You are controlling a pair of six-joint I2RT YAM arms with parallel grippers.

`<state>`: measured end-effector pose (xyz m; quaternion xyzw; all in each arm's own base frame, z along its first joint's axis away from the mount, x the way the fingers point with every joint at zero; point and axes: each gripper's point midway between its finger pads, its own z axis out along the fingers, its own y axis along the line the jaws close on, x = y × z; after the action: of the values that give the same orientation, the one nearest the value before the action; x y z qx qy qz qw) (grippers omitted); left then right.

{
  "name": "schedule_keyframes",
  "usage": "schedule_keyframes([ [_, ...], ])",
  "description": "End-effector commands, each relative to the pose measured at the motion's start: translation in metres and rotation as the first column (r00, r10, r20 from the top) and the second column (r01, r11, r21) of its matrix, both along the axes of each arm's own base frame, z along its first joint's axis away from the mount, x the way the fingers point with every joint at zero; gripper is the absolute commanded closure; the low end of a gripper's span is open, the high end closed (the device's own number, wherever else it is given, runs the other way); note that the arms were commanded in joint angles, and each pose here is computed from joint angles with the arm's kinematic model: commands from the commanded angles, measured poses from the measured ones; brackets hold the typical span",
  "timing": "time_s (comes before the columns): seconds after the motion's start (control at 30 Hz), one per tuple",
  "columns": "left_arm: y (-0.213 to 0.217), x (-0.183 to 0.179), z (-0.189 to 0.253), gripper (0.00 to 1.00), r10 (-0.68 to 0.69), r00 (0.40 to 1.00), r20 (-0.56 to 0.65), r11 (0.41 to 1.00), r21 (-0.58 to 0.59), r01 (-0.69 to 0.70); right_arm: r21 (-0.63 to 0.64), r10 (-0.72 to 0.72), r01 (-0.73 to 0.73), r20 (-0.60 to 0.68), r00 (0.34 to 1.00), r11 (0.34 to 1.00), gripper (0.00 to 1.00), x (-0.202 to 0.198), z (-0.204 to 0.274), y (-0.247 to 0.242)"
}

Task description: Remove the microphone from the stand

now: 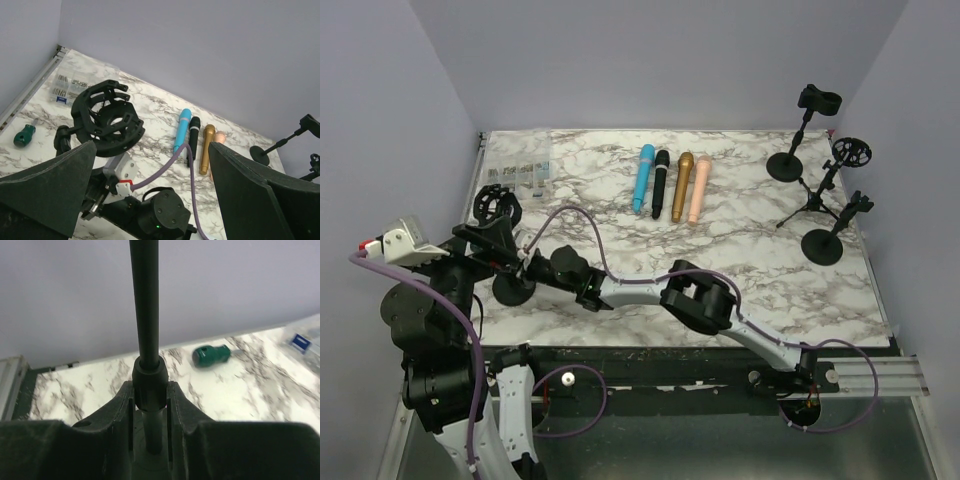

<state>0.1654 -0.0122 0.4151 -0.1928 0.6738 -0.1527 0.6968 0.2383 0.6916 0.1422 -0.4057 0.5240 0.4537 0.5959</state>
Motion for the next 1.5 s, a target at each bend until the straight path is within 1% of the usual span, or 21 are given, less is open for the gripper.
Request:
schedule_keyframes([
  [0.0, 0.0, -0.002, -0.004, 0.01, 0.005, 1.0, 0.012, 1.0, 0.005, -0.005, -0.004, -0.155, 0.157, 0.118, 0.981, 0.988, 0.99, 0.021, 0.019, -0.039],
  [0.03, 0.001, -0.001, -0.007, 0.01, 0.005, 1.0, 0.008, 1.0, 0.003, -0.005, -0.022, -0.174, 0.178, 0.134, 0.976, 0.984, 0.99, 0.023, 0.015, -0.048],
  [0.13, 0.001, 0.0, -0.011, 0.02, 0.007, 1.0, 0.002, 1.0, 0.001, -0.007, -0.02, -0.231, 0.237, 0.161, 0.96, 0.971, 0.99, 0.029, 0.02, -0.079],
  [0.3, -0.002, 0.005, -0.022, 0.02, -0.019, 1.0, -0.011, 1.0, -0.006, 0.019, -0.027, -0.353, 0.36, 0.144, 0.925, 0.933, 0.99, 0.05, 0.015, -0.148],
  [0.37, -0.01, 0.011, -0.029, 0.03, -0.078, 0.997, -0.012, 0.997, -0.007, 0.078, -0.038, -0.398, 0.407, 0.14, 0.907, 0.913, 0.99, 0.053, 0.011, -0.178],
  [0.43, -0.026, 0.02, -0.036, 0.07, -0.191, 0.982, -0.014, 0.982, -0.011, 0.19, -0.051, -0.43, 0.441, 0.14, 0.892, 0.896, 0.99, 0.054, 0.008, -0.206],
  [0.47, -0.035, 0.025, -0.044, 0.08, -0.251, 0.968, -0.027, 0.968, -0.033, 0.25, -0.057, -0.446, 0.457, 0.14, 0.884, 0.888, 0.99, 0.054, 0.008, -0.221],
  [0.53, -0.056, 0.035, -0.054, 0.09, -0.4, 0.916, -0.04, 0.914, -0.088, 0.395, -0.066, -0.466, 0.477, 0.132, 0.875, 0.876, 0.99, 0.051, 0.006, -0.247],
  [0.6, -0.072, 0.046, -0.065, 0.1, -0.52, 0.853, -0.046, 0.847, -0.157, 0.508, -0.062, -0.482, 0.49, 0.112, 0.869, 0.87, 0.99, 0.046, 0.005, -0.271],
  [0.73, -0.098, 0.064, -0.075, 0.1, -0.669, 0.742, -0.043, 0.732, -0.214, 0.647, -0.094, -0.485, 0.494, 0.104, 0.868, 0.864, 0.99, 0.035, -0.008, -0.299],
  [0.83, -0.127, 0.07, -0.071, 0.08, -0.781, 0.623, -0.037, 0.612, -0.24, 0.753, -0.079, -0.504, 0.51, 0.082, 0.86, 0.857, 0.99, 0.028, -0.013, -0.319],
  [0.87, -0.137, 0.073, -0.072, 0.07, -0.813, 0.58, -0.047, 0.572, -0.251, 0.781, -0.07, -0.509, 0.514, 0.077, 0.857, 0.855, 0.99, 0.026, -0.014, -0.325],
  [0.9, -0.142, 0.075, -0.072, 0.07, -0.83, 0.554, -0.055, 0.549, -0.255, 0.796, -0.061, -0.512, 0.516, 0.069, 0.856, 0.854, 0.99, 0.026, -0.014, -0.329],
  [0.93, -0.153, 0.076, -0.078, 0.07, -0.854, 0.514, -0.076, 0.514, -0.267, 0.815, -0.063, -0.514, 0.518, 0.066, 0.855, 0.853, 0.99, 0.026, -0.016, -0.332],
  [1.03, -0.169, 0.079, -0.087, 0.06, -0.886, 0.455, -0.094, 0.463, -0.267, 0.845, -0.059, -0.522, 0.525, 0.065, 0.851, 0.849, 0.96, 0.026, -0.015, -0.337],
  [1.13, -0.178, 0.08, -0.093, 0.05, -0.916, 0.391, -0.091, 0.399, -0.295, 0.868, -0.04, -0.52, 0.522, 0.047, 0.853, 0.852, 0.93, 0.026, -0.012, -0.34],
  [1.2, -0.186, 0.08, -0.096, 0.04, -0.929, 0.355, -0.104, 0.37, -0.299, 0.88, -0.029, -0.523, 0.524, 0.032, 0.852, 0.851, 0.85, 0.027, -0.012, -0.34],
  [1.27, -0.194, 0.082, -0.103, 0.02, -0.933, 0.327, -0.147, 0.357, -0.299, 0.885, -0.022, -0.519, 0.519, 0.023, 0.855, 0.854, 0.74, 0.025, -0.013, -0.34],
  [1.33, -0.2, 0.085, -0.111, 0.02, -0.936, 0.3, -0.181, 0.345, -0.314, 0.885, -0.014, -0.518, 0.518, 0.015, 0.855, 0.855, 0.58, 0.025, -0.012, -0.34],
  [1.37, -0.202, 0.088, -0.114, 0.02, -0.939, 0.292, -0.183, 0.338, -0.331, 0.881, -0.015, -0.519, 0.519, 0.013, 0.855, 0.854, 0.47, 0.025, -0.013, -0.341],
  [1.47, -0.206, 0.096, -0.116, 0.02, -0.943, 0.275, -0.188, 0.325, -0.341, 0.882, -0.004, -0.528, 0.528, 0.009, 0.849, 0.849, 0.22, 0.023, -0.011, -0.347],
])
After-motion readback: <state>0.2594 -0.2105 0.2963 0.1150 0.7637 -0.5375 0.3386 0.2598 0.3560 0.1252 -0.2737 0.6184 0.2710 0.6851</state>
